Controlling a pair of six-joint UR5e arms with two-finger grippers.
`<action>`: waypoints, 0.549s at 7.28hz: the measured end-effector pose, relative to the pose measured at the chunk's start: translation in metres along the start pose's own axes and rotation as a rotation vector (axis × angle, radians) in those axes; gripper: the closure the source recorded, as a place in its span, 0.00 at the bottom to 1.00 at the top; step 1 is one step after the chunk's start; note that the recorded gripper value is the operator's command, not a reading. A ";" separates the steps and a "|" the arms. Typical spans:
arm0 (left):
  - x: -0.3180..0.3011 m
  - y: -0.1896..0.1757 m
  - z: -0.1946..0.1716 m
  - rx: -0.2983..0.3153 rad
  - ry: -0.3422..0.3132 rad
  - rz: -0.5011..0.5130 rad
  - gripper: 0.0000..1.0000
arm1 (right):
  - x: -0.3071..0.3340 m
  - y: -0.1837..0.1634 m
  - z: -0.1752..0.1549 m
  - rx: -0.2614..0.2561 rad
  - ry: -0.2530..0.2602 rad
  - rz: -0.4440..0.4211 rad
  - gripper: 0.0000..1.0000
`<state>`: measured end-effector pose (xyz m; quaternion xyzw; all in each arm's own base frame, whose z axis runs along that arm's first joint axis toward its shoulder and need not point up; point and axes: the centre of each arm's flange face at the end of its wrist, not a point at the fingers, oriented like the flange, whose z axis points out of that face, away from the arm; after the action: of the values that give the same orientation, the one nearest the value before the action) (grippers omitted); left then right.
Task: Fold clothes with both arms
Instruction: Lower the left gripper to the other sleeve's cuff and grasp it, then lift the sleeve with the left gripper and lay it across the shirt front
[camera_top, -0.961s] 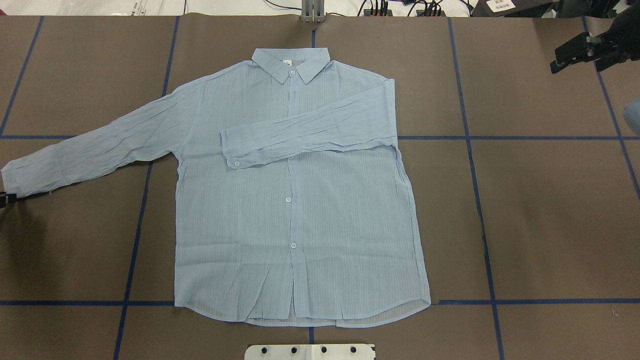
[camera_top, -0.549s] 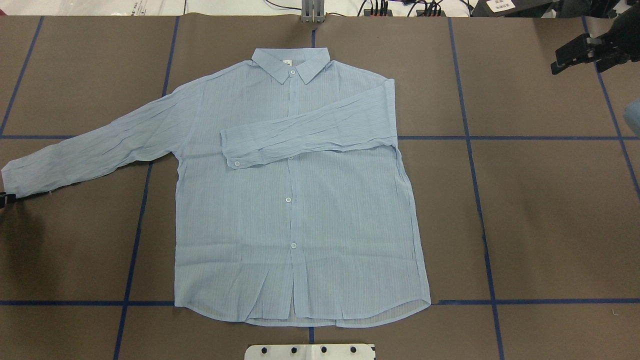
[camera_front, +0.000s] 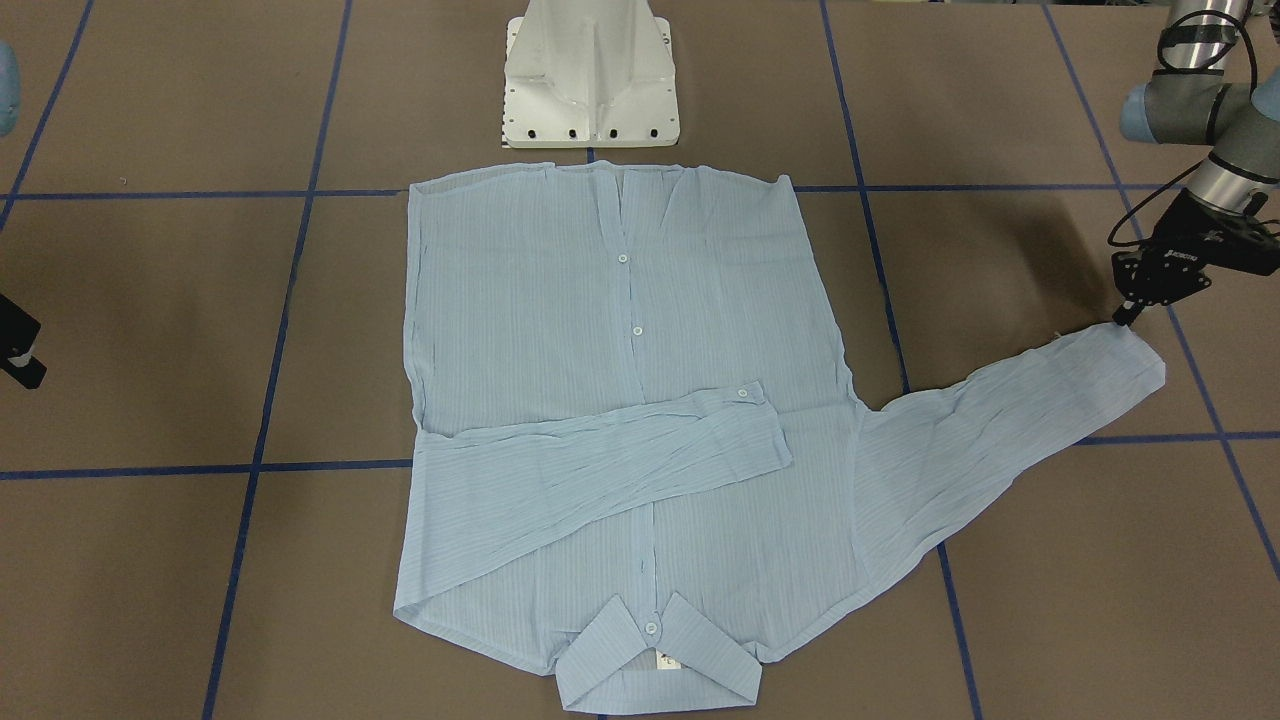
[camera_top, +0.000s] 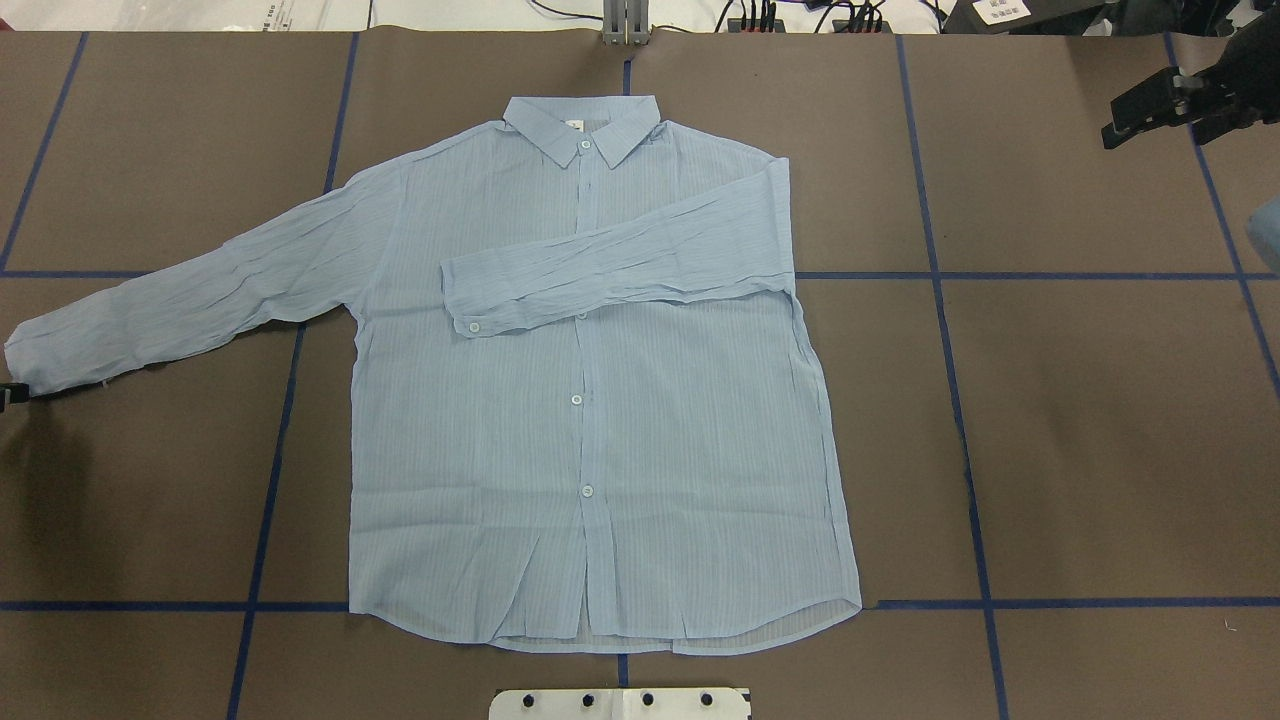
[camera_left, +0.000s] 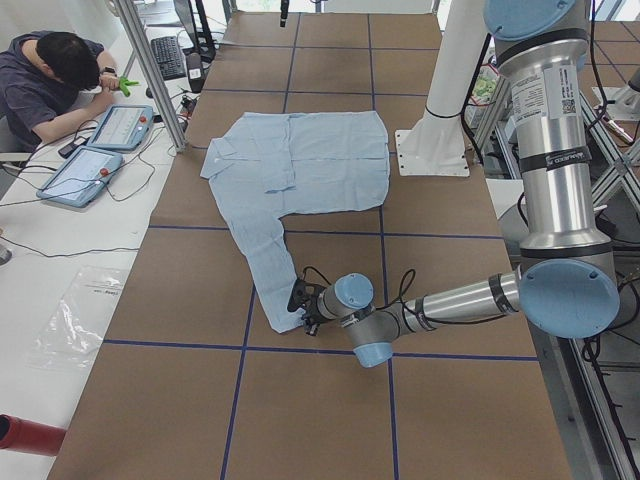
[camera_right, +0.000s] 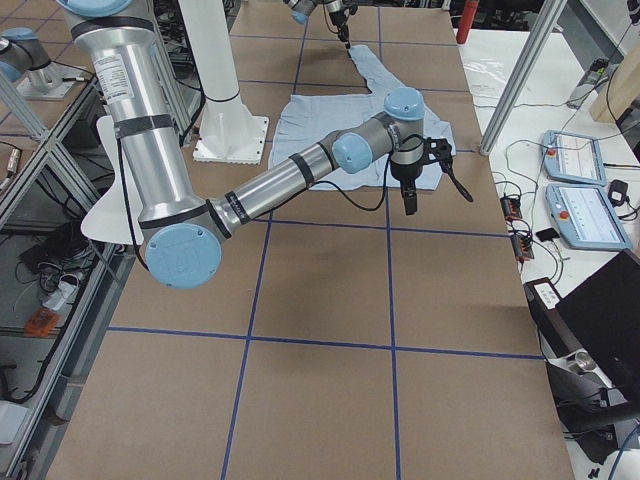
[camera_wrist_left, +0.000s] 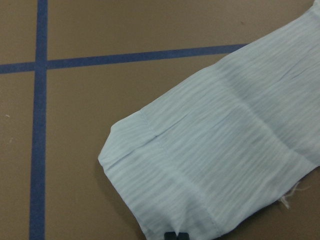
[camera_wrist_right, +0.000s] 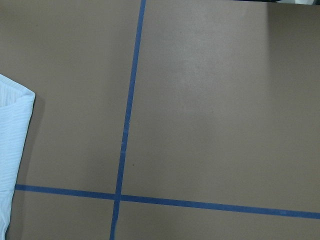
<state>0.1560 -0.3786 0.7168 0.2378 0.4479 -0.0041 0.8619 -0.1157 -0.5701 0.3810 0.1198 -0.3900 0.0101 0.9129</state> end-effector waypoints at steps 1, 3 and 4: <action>0.011 -0.007 -0.005 0.021 0.038 0.016 1.00 | -0.001 0.000 -0.001 0.001 -0.001 -0.001 0.00; 0.057 -0.037 -0.020 0.085 0.162 0.070 1.00 | -0.001 0.000 -0.002 0.003 -0.002 -0.002 0.00; 0.087 -0.061 -0.023 0.118 0.222 0.079 1.00 | -0.001 0.001 -0.002 0.002 -0.003 0.000 0.00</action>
<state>0.1768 -0.4057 0.6138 0.3048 0.5299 0.0298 0.7908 -0.1155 -0.5691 0.3792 0.1209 -0.3911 0.0103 0.9123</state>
